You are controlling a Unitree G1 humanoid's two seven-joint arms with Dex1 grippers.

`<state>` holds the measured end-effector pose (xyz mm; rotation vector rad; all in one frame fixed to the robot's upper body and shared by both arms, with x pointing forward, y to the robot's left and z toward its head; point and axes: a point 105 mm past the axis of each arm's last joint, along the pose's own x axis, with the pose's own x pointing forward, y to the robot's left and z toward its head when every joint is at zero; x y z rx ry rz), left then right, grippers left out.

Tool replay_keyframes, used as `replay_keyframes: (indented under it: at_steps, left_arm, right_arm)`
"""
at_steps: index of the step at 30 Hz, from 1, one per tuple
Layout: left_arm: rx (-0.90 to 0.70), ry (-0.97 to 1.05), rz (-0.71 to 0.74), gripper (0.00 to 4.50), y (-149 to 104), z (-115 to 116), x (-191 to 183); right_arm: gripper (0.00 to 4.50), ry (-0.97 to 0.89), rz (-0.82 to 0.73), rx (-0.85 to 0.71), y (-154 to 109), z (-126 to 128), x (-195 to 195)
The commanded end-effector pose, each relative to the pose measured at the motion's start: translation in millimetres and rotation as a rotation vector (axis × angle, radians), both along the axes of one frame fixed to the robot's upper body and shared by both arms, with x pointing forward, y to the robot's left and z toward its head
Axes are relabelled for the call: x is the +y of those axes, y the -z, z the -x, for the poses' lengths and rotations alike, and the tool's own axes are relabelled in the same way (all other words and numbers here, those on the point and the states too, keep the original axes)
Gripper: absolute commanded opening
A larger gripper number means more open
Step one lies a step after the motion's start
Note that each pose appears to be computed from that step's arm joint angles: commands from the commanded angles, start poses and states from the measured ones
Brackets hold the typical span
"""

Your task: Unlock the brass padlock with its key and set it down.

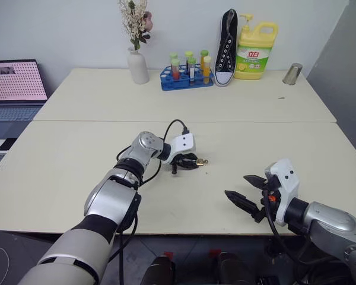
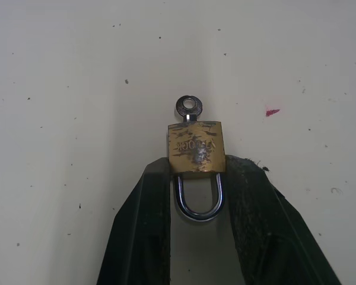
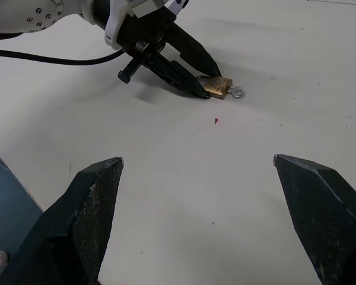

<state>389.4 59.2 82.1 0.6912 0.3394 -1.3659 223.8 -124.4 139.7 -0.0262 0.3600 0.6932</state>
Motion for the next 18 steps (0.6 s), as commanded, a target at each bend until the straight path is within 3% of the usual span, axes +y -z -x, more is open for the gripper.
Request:
replay_keyframes:
  at_steps: [1, 8, 12, 18]
  left_arm:
    - [0.061, -0.007, -0.084, 0.95, 31.4, 11.3, 10.7]
    - [0.057, 0.036, -0.006, 0.95, 27.0, 17.8, 14.2]
    - [0.082, 0.099, 0.046, 0.95, 23.6, 34.6, 45.9]
    - [0.100, 0.025, 0.045, 0.95, 24.8, 50.3, 85.8]
  right_arm:
    - [4.27, -0.030, -0.006, -0.061, -11.9, 5.3, 5.8]
    - [4.27, -0.038, 0.004, -0.065, -11.1, 4.0, 6.5]
    - [4.27, -0.066, -0.008, -0.061, -10.3, 4.1, 10.4]
    - [4.27, -0.094, -0.025, -0.063, -10.9, 2.1, 15.0]
